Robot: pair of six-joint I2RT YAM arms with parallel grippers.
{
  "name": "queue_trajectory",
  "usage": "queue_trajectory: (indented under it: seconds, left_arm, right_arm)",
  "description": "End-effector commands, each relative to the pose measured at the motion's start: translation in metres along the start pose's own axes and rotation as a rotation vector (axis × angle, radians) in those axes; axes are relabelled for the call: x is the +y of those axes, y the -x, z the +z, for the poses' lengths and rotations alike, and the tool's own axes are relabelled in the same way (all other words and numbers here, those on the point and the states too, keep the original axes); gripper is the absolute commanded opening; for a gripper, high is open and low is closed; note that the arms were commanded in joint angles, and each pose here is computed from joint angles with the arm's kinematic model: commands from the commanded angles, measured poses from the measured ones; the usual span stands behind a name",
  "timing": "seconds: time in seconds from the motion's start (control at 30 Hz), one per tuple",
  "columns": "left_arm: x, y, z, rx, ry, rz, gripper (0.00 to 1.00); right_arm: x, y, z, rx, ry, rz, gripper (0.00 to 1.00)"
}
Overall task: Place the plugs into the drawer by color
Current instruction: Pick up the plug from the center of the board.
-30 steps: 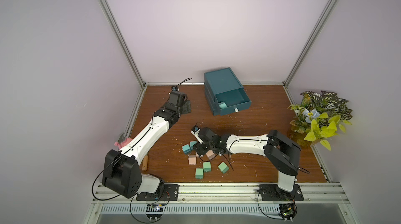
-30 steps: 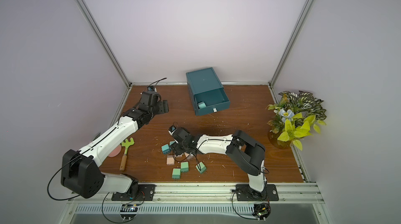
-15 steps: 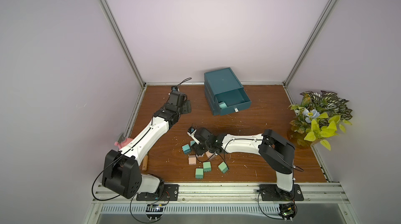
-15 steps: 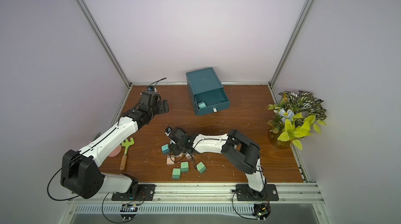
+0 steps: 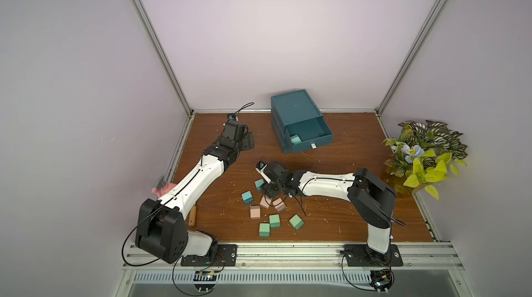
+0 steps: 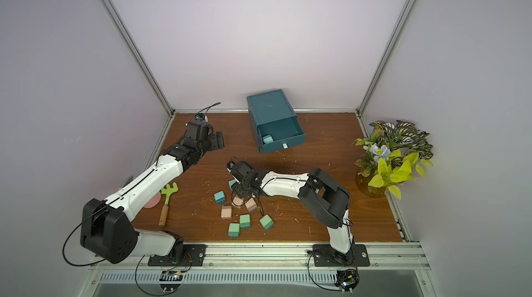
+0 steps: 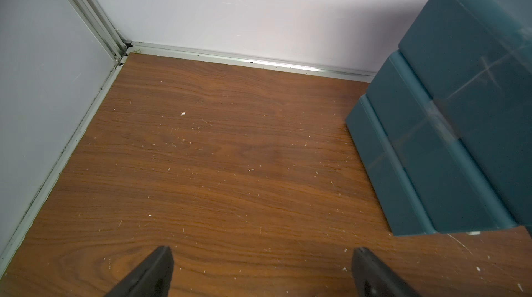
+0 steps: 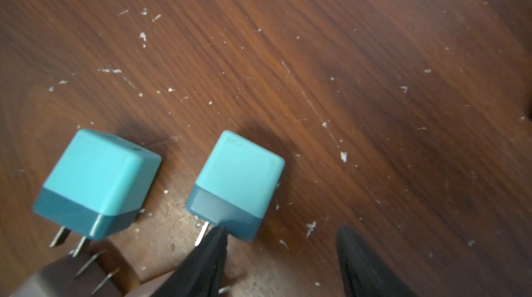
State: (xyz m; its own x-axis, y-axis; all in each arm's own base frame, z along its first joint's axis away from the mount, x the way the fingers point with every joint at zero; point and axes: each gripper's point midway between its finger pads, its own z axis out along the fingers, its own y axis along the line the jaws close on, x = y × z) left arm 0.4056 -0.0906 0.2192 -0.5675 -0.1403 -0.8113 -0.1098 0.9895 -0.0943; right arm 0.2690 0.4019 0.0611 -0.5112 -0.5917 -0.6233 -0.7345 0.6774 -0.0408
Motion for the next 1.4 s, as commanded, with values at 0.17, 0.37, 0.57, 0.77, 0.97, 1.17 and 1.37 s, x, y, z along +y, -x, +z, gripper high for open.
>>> queue_trajectory:
  seconds: [0.17, 0.37, 0.57, 0.77, 0.97, 1.17, 1.37]
  left_arm:
    - [0.004, 0.002, -0.002, -0.015, -0.008, -0.027, 0.93]
    - [0.004, -0.002, -0.002, -0.010, -0.021, -0.037, 0.93]
    - [0.005, -0.002, -0.005, -0.014, -0.021, -0.038, 0.93]
    - [0.006, -0.002, -0.007, -0.017, -0.021, -0.038, 0.93]
    - [0.007, -0.002, -0.008, -0.018, -0.023, -0.037, 0.93]
    - [0.007, -0.002, -0.008, -0.018, -0.022, -0.038, 0.93]
    - [0.005, 0.006, -0.012, -0.032, -0.030, -0.042, 0.93]
  right_arm:
    - [0.011, 0.042, -0.030, -0.092, 0.082, 0.139, 0.65]
    - [0.027, 0.046, -0.020, -0.060, 0.157, 0.301, 0.63]
    - [0.028, 0.042, -0.008, -0.014, 0.121, 0.312, 0.65]
    - [0.030, 0.032, 0.011, 0.059, 0.082, 0.310, 0.72]
    - [0.030, 0.020, 0.027, 0.107, 0.047, 0.297, 0.62]
    - [0.027, 0.026, 0.024, 0.090, 0.031, 0.297, 0.43]
    - [0.013, 0.065, -0.016, -0.017, 0.013, 0.302, 0.36]
